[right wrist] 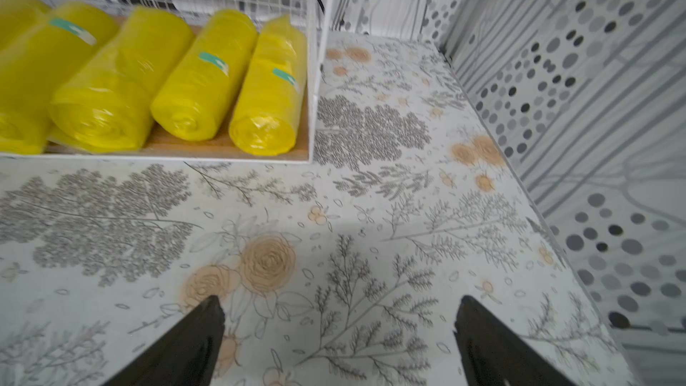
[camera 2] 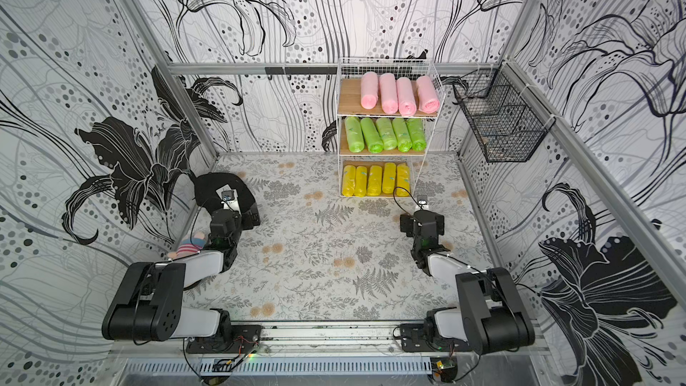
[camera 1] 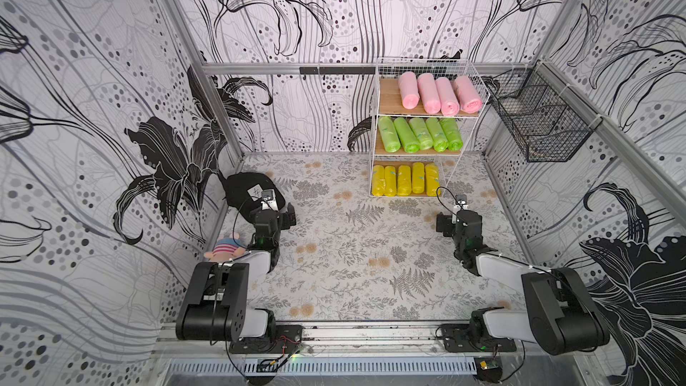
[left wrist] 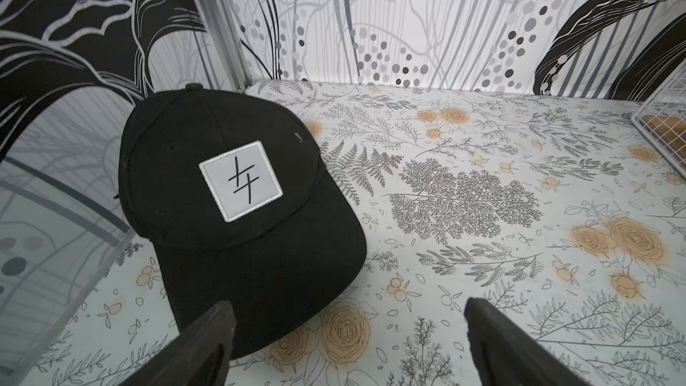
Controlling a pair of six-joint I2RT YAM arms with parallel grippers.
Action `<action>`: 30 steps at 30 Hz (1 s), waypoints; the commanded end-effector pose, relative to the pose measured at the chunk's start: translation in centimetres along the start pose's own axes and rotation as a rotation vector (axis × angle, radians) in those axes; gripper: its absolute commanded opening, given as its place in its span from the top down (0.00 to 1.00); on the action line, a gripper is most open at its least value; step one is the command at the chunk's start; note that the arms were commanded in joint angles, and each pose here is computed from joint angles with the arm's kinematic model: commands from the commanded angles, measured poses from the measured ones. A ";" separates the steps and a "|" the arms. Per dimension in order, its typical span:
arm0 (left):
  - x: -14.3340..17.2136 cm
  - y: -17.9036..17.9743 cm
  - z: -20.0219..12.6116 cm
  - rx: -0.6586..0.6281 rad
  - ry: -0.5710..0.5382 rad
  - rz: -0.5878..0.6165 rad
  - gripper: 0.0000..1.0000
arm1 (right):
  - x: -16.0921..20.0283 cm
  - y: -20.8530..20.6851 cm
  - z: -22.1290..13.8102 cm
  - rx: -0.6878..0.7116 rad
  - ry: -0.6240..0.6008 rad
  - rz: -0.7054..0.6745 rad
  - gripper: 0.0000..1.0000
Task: Sort the rolls of trash bags by color and place them on the shelf
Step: Reset both arms
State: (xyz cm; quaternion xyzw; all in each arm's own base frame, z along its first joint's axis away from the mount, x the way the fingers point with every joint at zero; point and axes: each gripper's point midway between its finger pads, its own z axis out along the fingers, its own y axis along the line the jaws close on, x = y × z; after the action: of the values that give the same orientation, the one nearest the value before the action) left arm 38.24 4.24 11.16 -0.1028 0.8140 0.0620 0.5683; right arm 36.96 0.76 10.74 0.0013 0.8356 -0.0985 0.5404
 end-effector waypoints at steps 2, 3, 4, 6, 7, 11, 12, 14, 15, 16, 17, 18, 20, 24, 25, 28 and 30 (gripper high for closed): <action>-0.7 -0.1 1.0 0.072 -0.080 -0.072 0.01 | 0.4 0.9 1.2 -0.091 -0.089 0.026 0.00; -0.6 0.0 1.3 0.083 -0.109 -0.066 0.01 | 0.8 1.0 1.6 -0.096 -0.091 0.030 0.00; -0.5 0.2 1.1 0.088 -0.081 -0.087 0.00 | 0.5 0.9 1.8 -0.092 -0.109 0.037 0.00; -0.6 -0.1 1.2 0.114 -0.100 -0.069 0.01 | 0.9 1.0 1.7 -0.107 -0.075 0.033 0.00; -0.5 -0.1 1.2 0.117 -0.079 -0.081 0.01 | 0.7 1.0 1.9 -0.110 -0.080 0.034 0.00; -0.4 0.1 1.3 0.107 -0.070 -0.088 0.00 | 0.8 0.7 2.2 -0.126 -0.055 0.053 0.00; -0.3 0.1 1.3 0.107 -0.071 -0.083 0.00 | 0.8 0.7 2.2 -0.125 -0.056 0.052 0.00; -0.4 0.1 1.3 0.108 -0.075 -0.084 0.01 | 0.8 0.7 2.2 -0.125 -0.056 0.052 0.00; -0.4 0.1 1.3 0.107 -0.075 -0.084 0.01 | 0.9 0.8 2.2 -0.126 -0.053 0.051 0.00; -0.4 0.0 1.3 0.110 -0.077 -0.082 0.00 | 0.8 0.7 2.2 -0.124 -0.056 0.052 0.00; -0.4 0.0 1.3 0.110 -0.080 -0.082 0.00 | 0.8 0.7 2.2 -0.125 -0.055 0.051 0.00; -0.4 0.1 1.3 0.107 -0.079 -0.082 0.00 | 0.9 0.7 2.2 -0.124 -0.055 0.051 0.00; -0.5 0.1 1.3 0.108 -0.080 -0.082 0.00 | 0.8 0.7 2.2 -0.124 -0.055 0.052 0.00; -0.4 0.0 1.3 0.109 -0.077 -0.081 0.01 | 0.9 0.6 2.2 -0.119 -0.057 0.051 0.00; -0.4 0.0 1.3 0.109 -0.077 -0.081 0.00 | 0.8 0.6 2.2 -0.119 -0.059 0.051 0.00; -0.4 0.0 1.3 0.110 -0.078 -0.082 0.00 | 0.9 0.7 2.2 -0.122 -0.056 0.050 0.00; -0.4 0.0 1.3 0.110 -0.078 -0.082 0.00 | 0.8 0.7 2.2 -0.121 -0.058 0.050 0.00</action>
State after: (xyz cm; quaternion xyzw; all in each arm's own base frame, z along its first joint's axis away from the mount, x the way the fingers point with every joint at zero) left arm 39.22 4.52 9.98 -0.1030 0.8031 0.0031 0.5869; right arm 38.00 0.99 7.69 -0.0185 0.8361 -0.0393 0.5469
